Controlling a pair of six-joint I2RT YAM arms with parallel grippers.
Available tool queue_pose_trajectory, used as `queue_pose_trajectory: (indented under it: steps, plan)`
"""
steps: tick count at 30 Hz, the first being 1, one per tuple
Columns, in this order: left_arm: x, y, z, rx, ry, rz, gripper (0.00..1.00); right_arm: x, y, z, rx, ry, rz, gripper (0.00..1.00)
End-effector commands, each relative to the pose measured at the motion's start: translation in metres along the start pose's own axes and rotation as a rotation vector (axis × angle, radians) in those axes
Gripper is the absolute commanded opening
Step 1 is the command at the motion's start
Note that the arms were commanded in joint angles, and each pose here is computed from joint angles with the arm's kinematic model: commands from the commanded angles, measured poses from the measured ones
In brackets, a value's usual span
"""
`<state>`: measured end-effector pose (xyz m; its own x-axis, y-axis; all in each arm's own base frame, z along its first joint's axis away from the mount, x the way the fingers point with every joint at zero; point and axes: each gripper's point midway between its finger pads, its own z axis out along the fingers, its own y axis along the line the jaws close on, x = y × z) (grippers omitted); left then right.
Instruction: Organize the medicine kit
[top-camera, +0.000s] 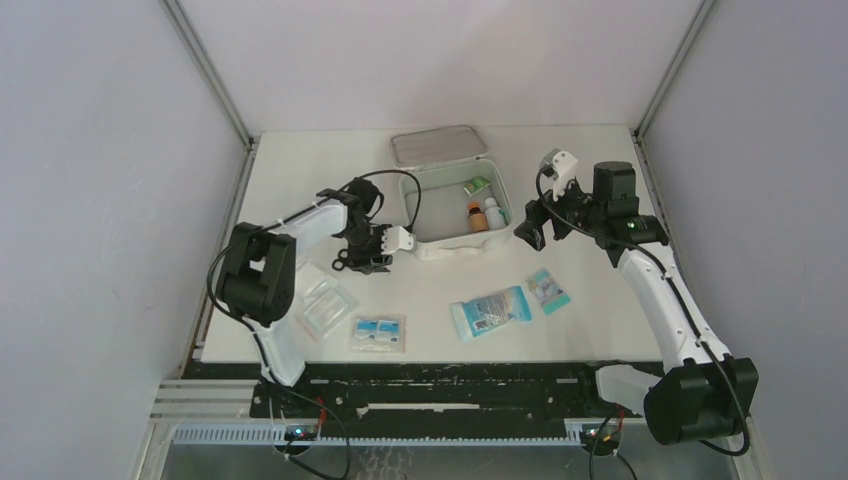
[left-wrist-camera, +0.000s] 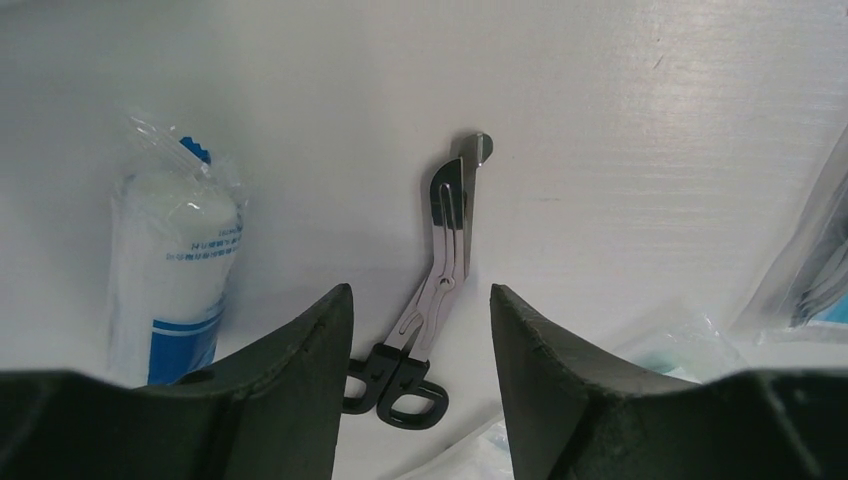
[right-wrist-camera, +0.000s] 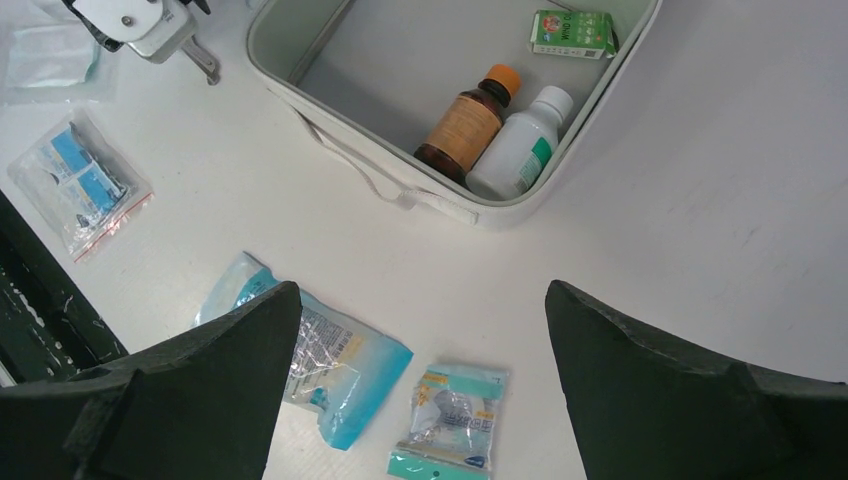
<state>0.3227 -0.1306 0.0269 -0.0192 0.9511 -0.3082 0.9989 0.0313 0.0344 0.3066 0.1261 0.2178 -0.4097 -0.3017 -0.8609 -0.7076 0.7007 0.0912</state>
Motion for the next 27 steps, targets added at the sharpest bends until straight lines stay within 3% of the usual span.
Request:
queue_pose_trajectory:
  steps: [1,21,27]
  plan:
    - [-0.007,0.004,0.001,-0.021,0.030,0.064,0.55,-0.018,-0.003,-0.004,0.014,-0.038,-0.042,0.91]
    - [0.000,-0.020,0.010,0.048,0.188,0.097,0.56,-0.022,0.001,-0.007,0.008,-0.052,-0.055,0.91]
    - [0.000,-0.022,0.014,0.049,0.186,0.073,0.46,-0.022,0.001,-0.008,0.010,-0.053,-0.057,0.91]
